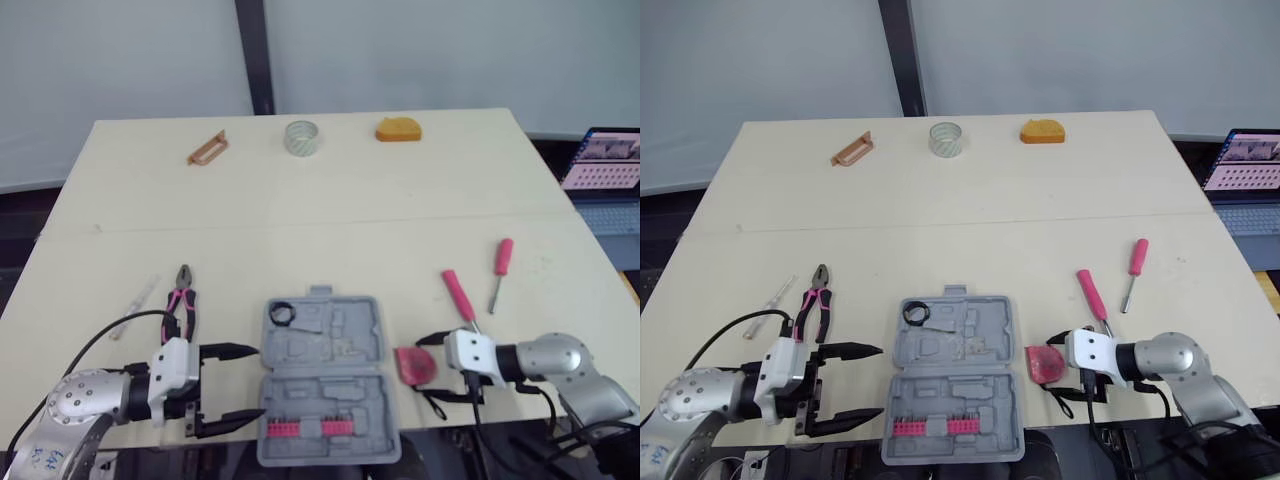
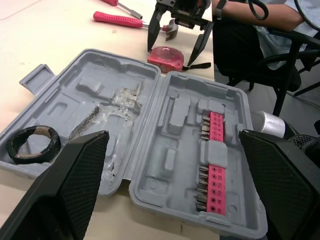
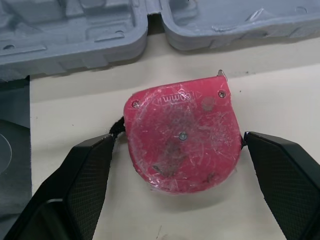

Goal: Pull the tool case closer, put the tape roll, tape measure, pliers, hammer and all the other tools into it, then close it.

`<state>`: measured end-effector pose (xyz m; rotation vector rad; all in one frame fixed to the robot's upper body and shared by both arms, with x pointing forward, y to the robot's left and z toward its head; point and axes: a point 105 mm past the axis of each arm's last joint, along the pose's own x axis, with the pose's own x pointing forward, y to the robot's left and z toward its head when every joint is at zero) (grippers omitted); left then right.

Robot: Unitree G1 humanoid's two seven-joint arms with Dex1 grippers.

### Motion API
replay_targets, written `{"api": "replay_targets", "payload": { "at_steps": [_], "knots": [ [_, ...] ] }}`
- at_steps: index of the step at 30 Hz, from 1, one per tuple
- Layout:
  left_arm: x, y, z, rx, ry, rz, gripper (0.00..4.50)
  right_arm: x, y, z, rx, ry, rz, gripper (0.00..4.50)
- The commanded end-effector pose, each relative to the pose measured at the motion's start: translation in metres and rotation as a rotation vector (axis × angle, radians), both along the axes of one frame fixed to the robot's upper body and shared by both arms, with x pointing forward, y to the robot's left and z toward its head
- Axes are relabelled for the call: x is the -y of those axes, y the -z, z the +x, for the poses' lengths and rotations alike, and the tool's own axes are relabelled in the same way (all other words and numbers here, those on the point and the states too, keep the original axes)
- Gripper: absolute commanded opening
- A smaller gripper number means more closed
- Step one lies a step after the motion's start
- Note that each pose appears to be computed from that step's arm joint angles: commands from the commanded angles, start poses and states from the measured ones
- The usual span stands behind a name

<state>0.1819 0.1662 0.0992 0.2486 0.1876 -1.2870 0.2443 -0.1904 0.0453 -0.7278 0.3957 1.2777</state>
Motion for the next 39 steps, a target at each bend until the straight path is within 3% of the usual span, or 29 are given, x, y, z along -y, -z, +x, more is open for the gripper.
{"api": "replay_targets", "payload": {
  "at_steps": [1,16,19,20,23,35,39],
  "knots": [
    [0.002,-0.010,-0.003,0.042,0.017,-0.007,4.50,-0.002,0.002,0.004,0.018,-0.002,-0.008,4.41],
    [0.004,-0.012,-0.007,0.045,0.003,-0.006,4.50,-0.004,0.005,0.010,0.005,0.015,-0.013,4.41],
    [0.004,-0.012,-0.007,0.045,0.003,-0.006,4.50,-0.004,0.004,0.010,0.000,0.020,-0.010,3.13],
    [0.005,-0.012,-0.007,0.044,0.003,-0.006,4.50,-0.004,0.004,0.011,0.000,0.024,-0.011,2.94],
    [0.006,-0.011,-0.007,0.042,0.004,-0.010,4.50,-0.003,0.002,0.012,0.003,0.036,-0.015,2.94],
    [-0.001,-0.005,0.015,0.062,-0.090,-0.022,4.50,-0.003,-0.062,0.033,0.039,0.079,-0.239,2.94],
    [-0.005,-0.002,0.022,0.071,-0.115,-0.014,4.50,-0.025,-0.082,0.032,0.044,0.050,-0.299,2.94]
  ]
}}
